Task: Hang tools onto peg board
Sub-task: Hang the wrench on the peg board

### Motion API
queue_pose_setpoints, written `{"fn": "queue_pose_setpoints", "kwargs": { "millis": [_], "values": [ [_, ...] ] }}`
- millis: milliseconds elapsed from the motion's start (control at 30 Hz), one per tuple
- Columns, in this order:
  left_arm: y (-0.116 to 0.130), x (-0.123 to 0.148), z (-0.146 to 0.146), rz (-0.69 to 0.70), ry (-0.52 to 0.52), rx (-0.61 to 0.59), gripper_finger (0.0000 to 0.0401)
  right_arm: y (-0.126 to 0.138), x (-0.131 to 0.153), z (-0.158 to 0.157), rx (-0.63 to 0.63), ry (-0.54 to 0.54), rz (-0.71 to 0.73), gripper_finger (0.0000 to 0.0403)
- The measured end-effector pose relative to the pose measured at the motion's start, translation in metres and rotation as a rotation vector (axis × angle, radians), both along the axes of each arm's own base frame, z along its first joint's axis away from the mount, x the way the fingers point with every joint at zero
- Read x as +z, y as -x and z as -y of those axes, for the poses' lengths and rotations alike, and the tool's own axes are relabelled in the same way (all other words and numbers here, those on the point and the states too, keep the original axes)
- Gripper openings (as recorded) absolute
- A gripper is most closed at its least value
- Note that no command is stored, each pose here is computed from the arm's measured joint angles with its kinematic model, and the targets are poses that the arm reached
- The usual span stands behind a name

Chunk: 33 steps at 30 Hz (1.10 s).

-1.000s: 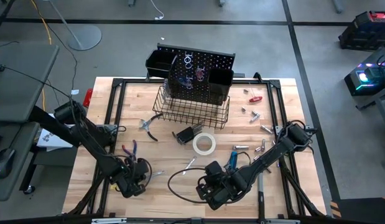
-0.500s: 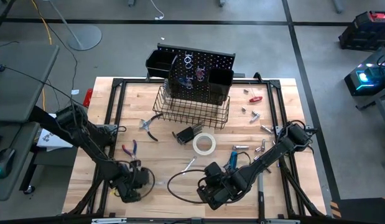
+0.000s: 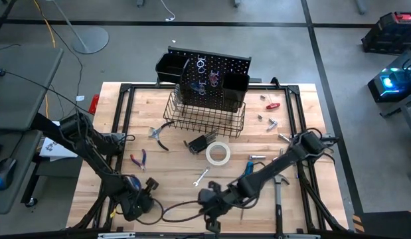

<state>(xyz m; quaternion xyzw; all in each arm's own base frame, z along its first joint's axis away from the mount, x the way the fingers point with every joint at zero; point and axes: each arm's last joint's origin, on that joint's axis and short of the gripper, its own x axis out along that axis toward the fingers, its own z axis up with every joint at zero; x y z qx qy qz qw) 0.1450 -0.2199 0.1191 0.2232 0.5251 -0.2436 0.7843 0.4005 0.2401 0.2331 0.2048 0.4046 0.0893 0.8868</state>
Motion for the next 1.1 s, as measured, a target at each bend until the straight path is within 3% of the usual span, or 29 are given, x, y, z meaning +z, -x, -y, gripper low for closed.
{"fn": "queue_pose_setpoints", "kwargs": {
  "millis": [133, 300, 600, 767, 1000, 1100],
  "values": [
    [-0.003, 0.002, 0.008, 0.054, 0.053, -0.100, 0.0000, -0.014, -0.015, 0.002, 0.003, -0.014, 0.039, 0.0000],
    [-0.008, 0.004, 0.016, 0.120, 0.128, -0.119, 0.0000, -0.023, -0.030, 0.001, 0.006, -0.029, 0.049, 0.0015],
    [-0.016, -0.007, 0.029, 0.190, 0.194, -0.105, 0.0000, -0.027, -0.048, -0.013, 0.184, -0.018, 0.107, 0.0148],
    [-0.030, -0.010, 0.042, 0.186, 0.253, 0.014, 0.0000, -0.030, -0.058, -0.017, 0.254, 0.046, 0.153, 0.0205],
    [-0.043, -0.014, 0.070, 0.209, 0.241, -0.035, 0.0000, -0.038, -0.069, -0.019, 0.311, 0.081, 0.253, 0.0216],
    [-0.046, -0.019, 0.073, 0.184, 0.272, 0.037, 0.0000, -0.046, -0.074, -0.024, 0.318, 0.080, 0.242, 0.0216]
  ]
}}
